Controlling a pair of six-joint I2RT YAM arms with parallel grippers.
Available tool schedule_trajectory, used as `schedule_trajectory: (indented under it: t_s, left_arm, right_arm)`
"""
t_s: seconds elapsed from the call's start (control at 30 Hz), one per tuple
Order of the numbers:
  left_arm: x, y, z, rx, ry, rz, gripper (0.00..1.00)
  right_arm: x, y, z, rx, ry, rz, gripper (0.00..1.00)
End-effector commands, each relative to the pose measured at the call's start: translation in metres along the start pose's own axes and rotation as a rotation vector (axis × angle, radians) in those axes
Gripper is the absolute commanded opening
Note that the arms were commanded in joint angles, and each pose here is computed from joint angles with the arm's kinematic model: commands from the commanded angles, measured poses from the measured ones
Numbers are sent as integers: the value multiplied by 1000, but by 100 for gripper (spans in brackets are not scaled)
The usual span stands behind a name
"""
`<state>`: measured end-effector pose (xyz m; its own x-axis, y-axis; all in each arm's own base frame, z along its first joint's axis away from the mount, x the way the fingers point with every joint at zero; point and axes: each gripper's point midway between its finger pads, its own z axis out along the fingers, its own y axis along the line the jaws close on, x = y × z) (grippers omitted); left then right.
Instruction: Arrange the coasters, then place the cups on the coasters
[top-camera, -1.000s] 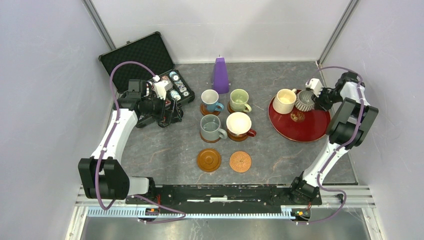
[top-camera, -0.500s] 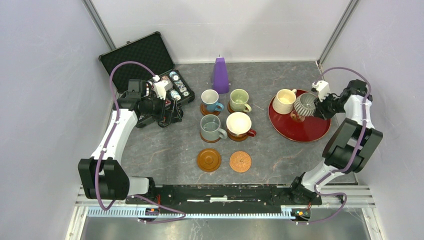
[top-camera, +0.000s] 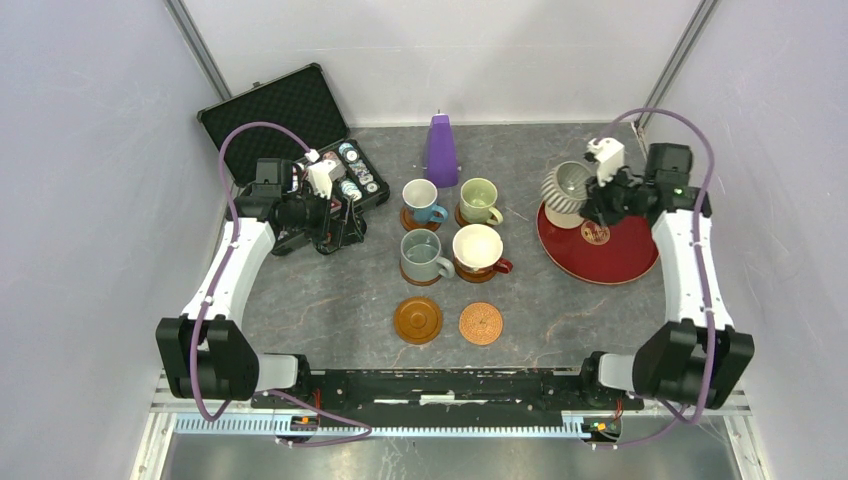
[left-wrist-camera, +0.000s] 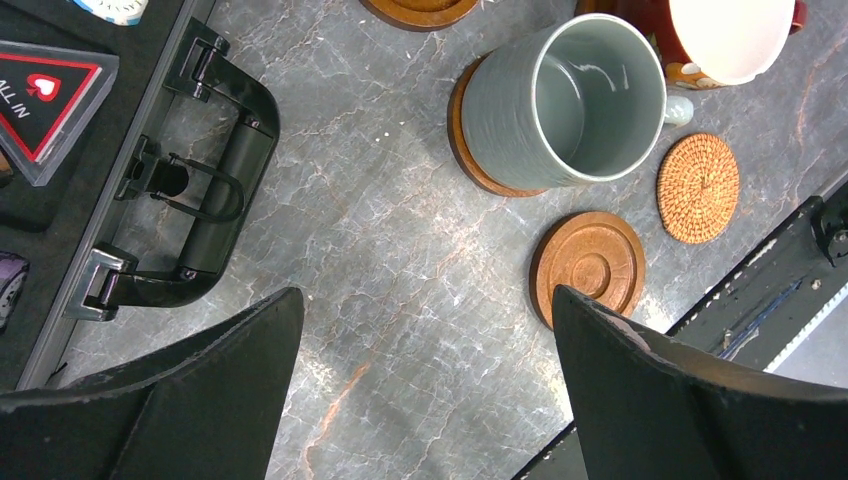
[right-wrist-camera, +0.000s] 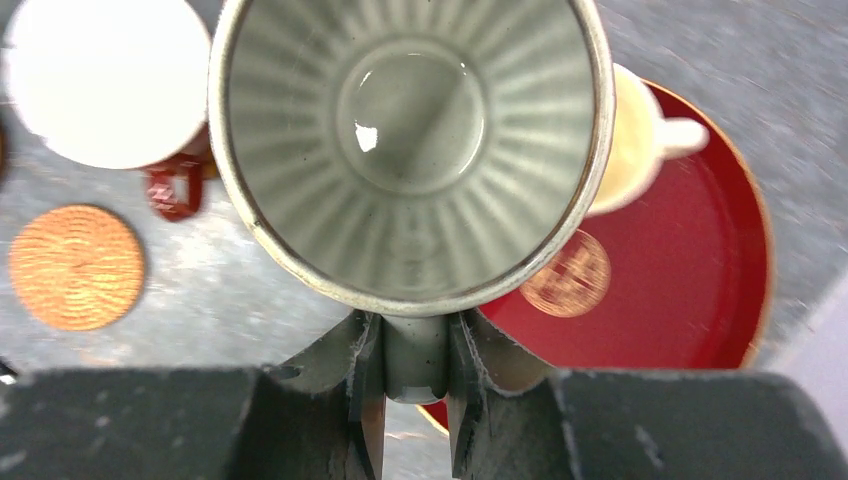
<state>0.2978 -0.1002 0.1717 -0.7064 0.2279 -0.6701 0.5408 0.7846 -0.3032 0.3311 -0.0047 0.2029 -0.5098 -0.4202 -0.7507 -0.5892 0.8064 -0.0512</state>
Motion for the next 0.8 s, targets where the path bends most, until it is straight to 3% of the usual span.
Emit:
schedule_trajectory:
  t_s: [0.0,0.17,0.33,0.57,0.77]
  left_arm:
    - [-12,-1,-8,-27,-57,-3,100]
    - [-13,2,-8,-47,-60,-29,100]
    - [-14,7,-7,-71,-56,-46,100]
    - [-12,17,-3,-110,-45,-71,100]
    - [-8,25,-1,-137,-30,-84,100]
  right_arm:
    - [-39,46,1,-33,-103,40,0]
    - [-73,125,6,-155,-145,29,0]
    - [-80,204,13,-242,-150,-100,0]
    - [-72,283,22,-443,-105,-147,0]
    - [-57,319,32,-441,-66,-307,0]
